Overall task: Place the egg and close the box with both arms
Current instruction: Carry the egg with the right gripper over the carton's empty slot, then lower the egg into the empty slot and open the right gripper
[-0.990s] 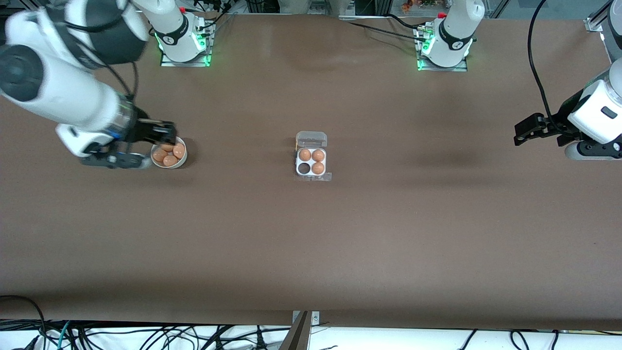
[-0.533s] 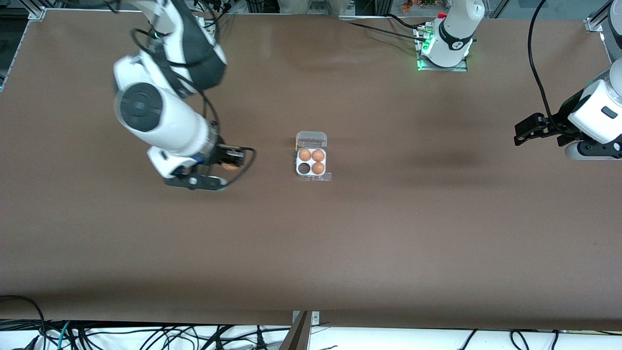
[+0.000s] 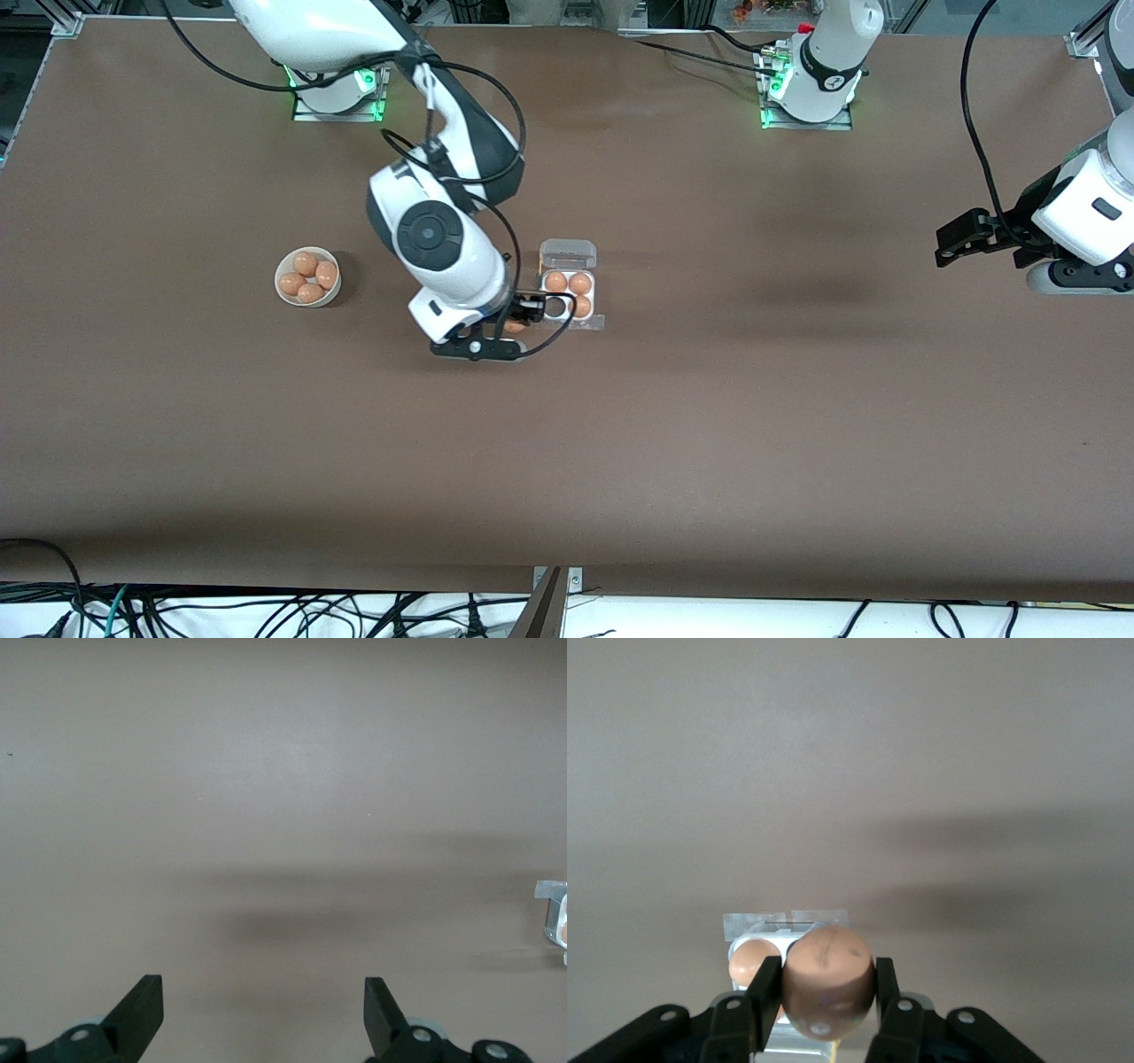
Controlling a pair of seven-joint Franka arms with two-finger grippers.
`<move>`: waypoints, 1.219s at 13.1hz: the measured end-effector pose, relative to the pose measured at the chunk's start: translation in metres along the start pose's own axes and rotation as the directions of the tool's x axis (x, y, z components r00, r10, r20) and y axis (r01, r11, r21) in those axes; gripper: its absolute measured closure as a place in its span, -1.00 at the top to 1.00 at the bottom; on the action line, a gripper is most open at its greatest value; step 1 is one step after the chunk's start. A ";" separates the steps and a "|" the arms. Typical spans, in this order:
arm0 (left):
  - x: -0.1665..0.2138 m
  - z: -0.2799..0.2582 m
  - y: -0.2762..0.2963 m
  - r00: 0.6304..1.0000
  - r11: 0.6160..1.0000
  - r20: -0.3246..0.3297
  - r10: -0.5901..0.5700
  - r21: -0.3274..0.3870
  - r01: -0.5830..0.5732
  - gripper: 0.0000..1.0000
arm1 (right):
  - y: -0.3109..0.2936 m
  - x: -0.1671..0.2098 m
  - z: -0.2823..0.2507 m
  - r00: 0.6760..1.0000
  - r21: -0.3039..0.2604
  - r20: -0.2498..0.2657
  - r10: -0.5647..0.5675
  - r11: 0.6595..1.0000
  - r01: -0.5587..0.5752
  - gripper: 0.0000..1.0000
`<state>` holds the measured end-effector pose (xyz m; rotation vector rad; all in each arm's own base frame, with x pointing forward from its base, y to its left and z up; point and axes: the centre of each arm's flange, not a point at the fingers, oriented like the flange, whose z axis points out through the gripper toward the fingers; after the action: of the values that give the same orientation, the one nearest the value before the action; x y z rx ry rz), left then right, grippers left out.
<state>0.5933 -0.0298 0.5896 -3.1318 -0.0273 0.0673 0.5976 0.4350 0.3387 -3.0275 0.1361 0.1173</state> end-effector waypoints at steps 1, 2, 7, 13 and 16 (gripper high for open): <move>0.000 0.000 0.000 1.000 1.000 0.000 0.000 0.000 0.000 1.00 | -0.007 -0.005 0.008 1.000 -0.005 0.006 0.004 1.000 -0.004 -0.06; 0.000 0.000 0.000 1.000 1.000 0.000 0.000 0.000 0.000 1.00 | -0.013 -0.010 0.014 1.000 -0.010 0.012 0.012 1.000 -0.011 -0.06; 0.000 0.001 0.001 1.000 1.000 0.001 0.001 0.000 -0.001 1.00 | -0.039 -0.028 0.048 0.999 -0.001 -0.001 0.040 0.999 -0.040 -0.06; 0.001 0.003 0.001 1.000 1.000 0.005 0.001 0.000 -0.001 1.00 | -0.038 -0.035 0.091 0.999 -0.012 -0.001 0.050 0.999 -0.050 -0.06; 0.001 0.003 0.003 1.000 1.000 0.005 0.004 0.000 -0.004 1.00 | -0.037 -0.041 0.105 0.998 -0.023 0.001 0.067 0.997 -0.067 -0.06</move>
<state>0.5945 -0.0324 0.5864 -3.1315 -0.0205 0.0757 0.5524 0.4874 0.2421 -3.0464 0.2380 0.1281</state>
